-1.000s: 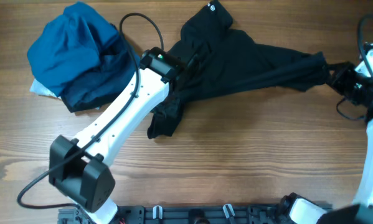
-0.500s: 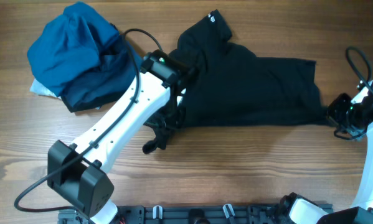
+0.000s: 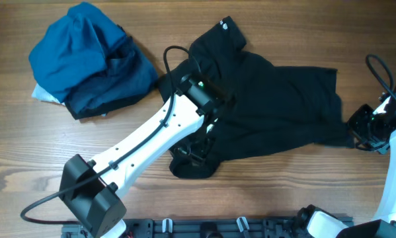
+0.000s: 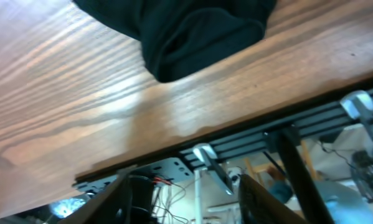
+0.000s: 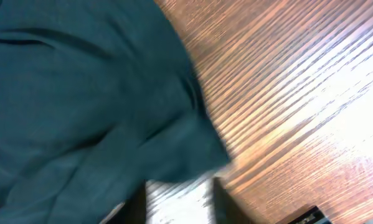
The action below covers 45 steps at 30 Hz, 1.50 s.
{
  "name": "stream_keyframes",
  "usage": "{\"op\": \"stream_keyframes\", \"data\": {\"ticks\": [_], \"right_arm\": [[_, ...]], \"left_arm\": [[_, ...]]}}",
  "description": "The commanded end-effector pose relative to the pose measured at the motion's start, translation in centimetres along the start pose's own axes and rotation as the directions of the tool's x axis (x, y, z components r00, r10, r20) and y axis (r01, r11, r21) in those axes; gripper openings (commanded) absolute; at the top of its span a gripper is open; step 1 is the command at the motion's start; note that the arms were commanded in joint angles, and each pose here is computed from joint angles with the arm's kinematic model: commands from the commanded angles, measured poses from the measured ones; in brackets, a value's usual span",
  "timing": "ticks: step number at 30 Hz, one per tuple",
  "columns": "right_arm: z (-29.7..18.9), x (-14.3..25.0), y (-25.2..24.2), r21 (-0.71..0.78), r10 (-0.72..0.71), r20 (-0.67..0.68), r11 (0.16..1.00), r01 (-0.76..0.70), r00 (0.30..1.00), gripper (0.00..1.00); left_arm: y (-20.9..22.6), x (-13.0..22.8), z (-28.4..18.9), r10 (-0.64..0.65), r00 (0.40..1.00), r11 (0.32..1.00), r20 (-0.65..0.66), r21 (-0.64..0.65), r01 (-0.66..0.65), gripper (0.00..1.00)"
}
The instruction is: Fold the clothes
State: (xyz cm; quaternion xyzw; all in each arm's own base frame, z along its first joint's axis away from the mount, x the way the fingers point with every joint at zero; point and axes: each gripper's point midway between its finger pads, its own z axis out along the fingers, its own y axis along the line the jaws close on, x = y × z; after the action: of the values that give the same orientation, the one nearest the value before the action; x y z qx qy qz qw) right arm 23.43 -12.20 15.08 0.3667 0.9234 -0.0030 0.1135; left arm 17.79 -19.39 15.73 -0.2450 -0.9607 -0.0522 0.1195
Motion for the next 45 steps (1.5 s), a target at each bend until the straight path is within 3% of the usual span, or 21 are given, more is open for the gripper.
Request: {"op": "stream_keyframes", "data": {"ticks": [1,5,6,7,11,14,18,22,26,30,34,38,39,45], "right_arm": [[0.4,-0.7,-0.3,0.016,0.016,0.019,1.000,-0.016,1.000,0.70],[1.7,-1.8,0.1,0.010,0.027,0.016,1.000,-0.027,1.000,0.71],[2.6,-3.1,1.9,-0.079,0.015,0.033,0.997,-0.012,0.999,0.52],[3.1,-3.9,3.4,-0.158,-0.017,0.043,0.987,0.024,0.999,0.37],[6.6,-6.8,5.9,-0.266,0.016,0.055,0.964,0.000,0.998,0.04],[9.9,-9.2,8.2,-0.374,0.013,0.072,0.927,0.015,0.997,0.04],[14.5,-11.2,10.0,-0.441,0.062,0.074,0.897,-0.023,0.995,0.04],[18.2,-11.7,13.1,-0.493,0.010,0.110,0.869,0.046,0.994,0.04],[23.4,-11.2,10.7,-0.249,0.107,0.117,0.966,-0.075,0.987,0.04],[26.5,-11.8,6.8,-0.047,0.184,0.171,0.983,-0.178,0.968,0.04],[26.4,-15.4,4.3,0.003,0.226,0.213,0.973,-0.232,0.950,0.04],[23.8,-20.2,3.7,-0.078,0.234,0.251,0.972,-0.221,0.939,0.04],[23.1,-21.1,3.4,-0.077,0.240,0.258,0.971,-0.228,0.936,0.04],[19.3,-24.4,2.2,-0.091,0.263,0.258,0.965,-0.247,0.930,0.04]], "left_arm": [[3.4,-2.0,-0.8,-0.054,0.994,0.996,0.098,-0.066,0.060,0.72],[5.5,-6.1,-1.1,-0.181,0.960,0.983,0.215,0.059,0.172,0.82],[5.9,-7.6,-1.0,-0.223,0.944,0.972,0.243,0.125,0.197,0.82],[6.3,-8.4,-0.4,-0.243,0.937,0.967,0.252,0.145,0.212,0.77],[6.3,-9.6,3.1,-0.271,0.940,0.953,0.206,0.195,0.232,0.46],[4.9,-10.2,5.4,-0.238,0.953,0.951,0.187,0.246,0.189,0.22],[3.7,-10.6,6.5,-0.199,0.959,0.950,0.204,0.281,0.137,0.09],[3.1,-10.4,6.4,-0.194,0.963,0.943,0.189,0.305,0.131,0.09],[2.4,-10.2,6.2,-0.192,0.965,0.931,0.176,0.344,0.122,0.08],[1.8,-9.9,6.1,-0.195,0.969,0.918,0.154,0.377,0.125,0.08],[1.5,-9.8,6.0,-0.208,0.968,0.907,0.142,0.398,0.137,0.08],[1.5,-9.9,5.9,-0.210,0.967,0.907,0.144,0.398,0.138,0.10],[1.5,-9.9,5.9,-0.211,0.966,0.907,0.147,0.399,0.137,0.12],[1.5,-10.5,5.8,-0.212,0.962,0.906,0.171,0.403,0.128,0.43]]}}
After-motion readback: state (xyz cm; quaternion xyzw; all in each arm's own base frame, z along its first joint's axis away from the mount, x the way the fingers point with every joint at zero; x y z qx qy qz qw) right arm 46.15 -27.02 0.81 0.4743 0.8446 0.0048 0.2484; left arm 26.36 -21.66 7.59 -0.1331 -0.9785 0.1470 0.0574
